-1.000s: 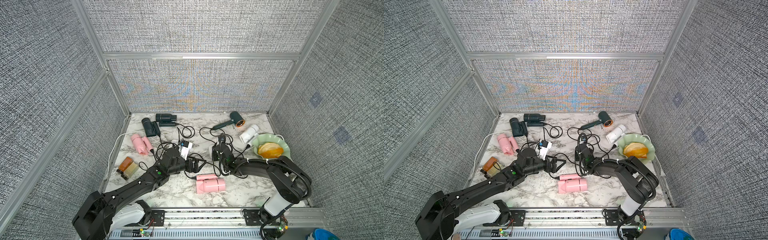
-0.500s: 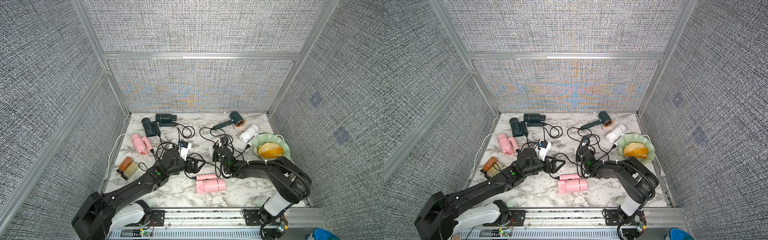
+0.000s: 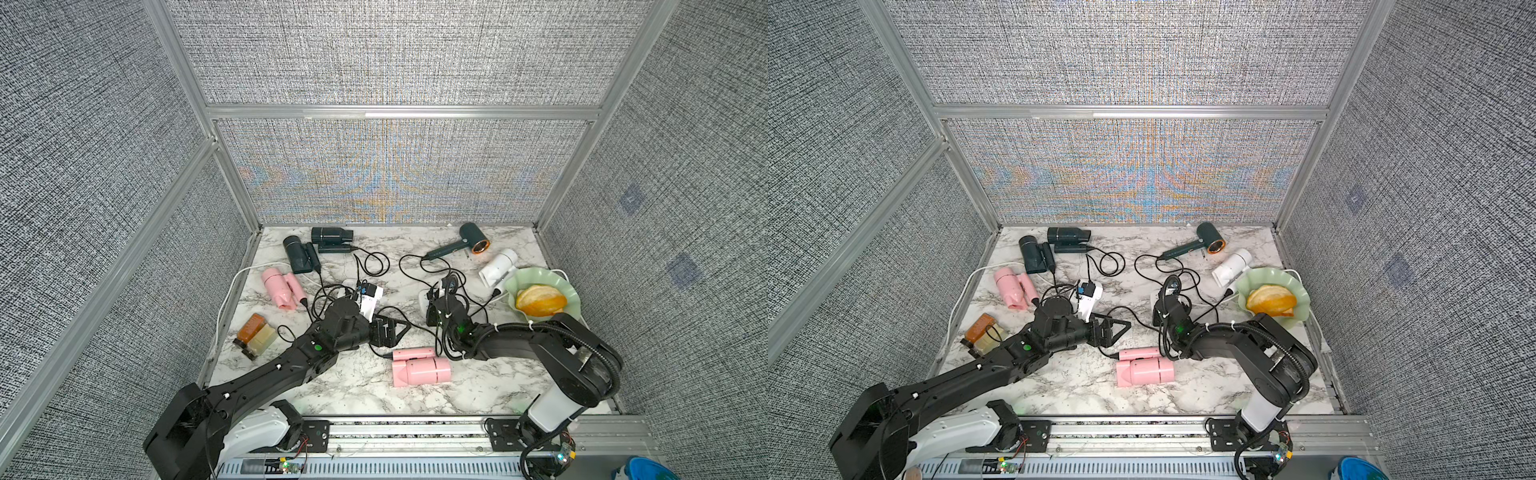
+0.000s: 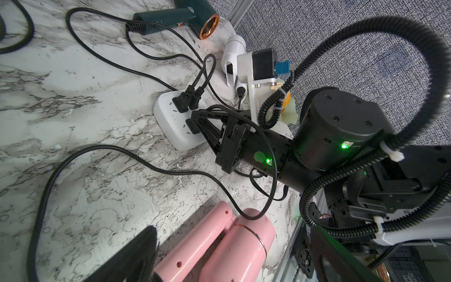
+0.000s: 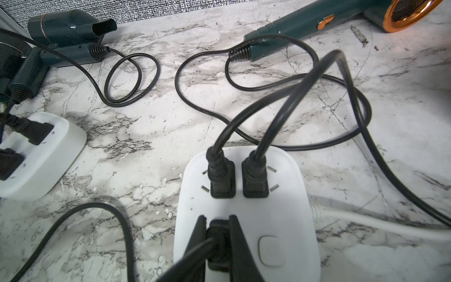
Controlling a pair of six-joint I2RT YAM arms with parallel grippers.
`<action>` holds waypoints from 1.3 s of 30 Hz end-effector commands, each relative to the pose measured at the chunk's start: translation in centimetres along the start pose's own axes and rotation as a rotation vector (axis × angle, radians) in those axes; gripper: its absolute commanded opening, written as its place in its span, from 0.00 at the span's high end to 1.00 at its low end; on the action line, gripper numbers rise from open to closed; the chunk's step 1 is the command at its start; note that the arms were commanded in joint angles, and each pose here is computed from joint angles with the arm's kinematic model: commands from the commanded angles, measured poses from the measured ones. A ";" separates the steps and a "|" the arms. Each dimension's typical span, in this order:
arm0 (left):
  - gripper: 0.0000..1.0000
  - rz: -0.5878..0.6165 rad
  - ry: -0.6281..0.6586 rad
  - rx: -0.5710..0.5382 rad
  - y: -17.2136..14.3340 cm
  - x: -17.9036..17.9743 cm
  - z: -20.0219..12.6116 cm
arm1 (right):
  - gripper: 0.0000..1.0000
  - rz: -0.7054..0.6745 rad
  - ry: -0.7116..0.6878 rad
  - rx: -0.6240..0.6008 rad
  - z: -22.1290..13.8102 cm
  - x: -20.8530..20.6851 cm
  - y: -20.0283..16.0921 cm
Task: Charge the blow dryers
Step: Insert the plug into the socket.
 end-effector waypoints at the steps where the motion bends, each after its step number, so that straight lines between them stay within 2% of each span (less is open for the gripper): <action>1: 0.02 0.010 0.001 -0.018 0.4 -0.3 -0.1 | 1.00 -0.069 -0.033 0.203 -0.1 -0.8 -3.2; 6: 0.02 0.002 -0.001 -0.021 0.5 -0.4 0.0 | 1.00 -0.063 -0.049 0.211 -0.1 -1.0 -2.8; 14: 0.01 0.007 0.019 -0.033 0.9 -0.7 -0.3 | 1.00 0.024 0.040 0.208 -0.6 -0.9 -1.4; 23: 0.01 0.051 0.029 -0.064 1.1 -0.9 -0.9 | 1.00 -0.075 -0.175 0.256 -0.6 -1.7 -1.7; 35: 0.01 0.042 0.011 -0.052 0.9 -0.6 -0.2 | 1.00 0.019 0.059 0.240 -0.6 -1.0 -1.1; 39: 0.01 0.043 0.025 -0.056 1.0 -0.6 -0.4 | 1.00 0.023 0.024 0.243 -0.5 -1.4 -0.8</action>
Point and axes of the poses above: each gripper's point midway between its finger pads, its own z axis out along the fingers, its own x axis along the line the jaws close on, y = z × x, the point moved 10 cm from there along -z, back along the fingers, and after that the axes turned 11 degrees about -z, right-handed, at the moved point
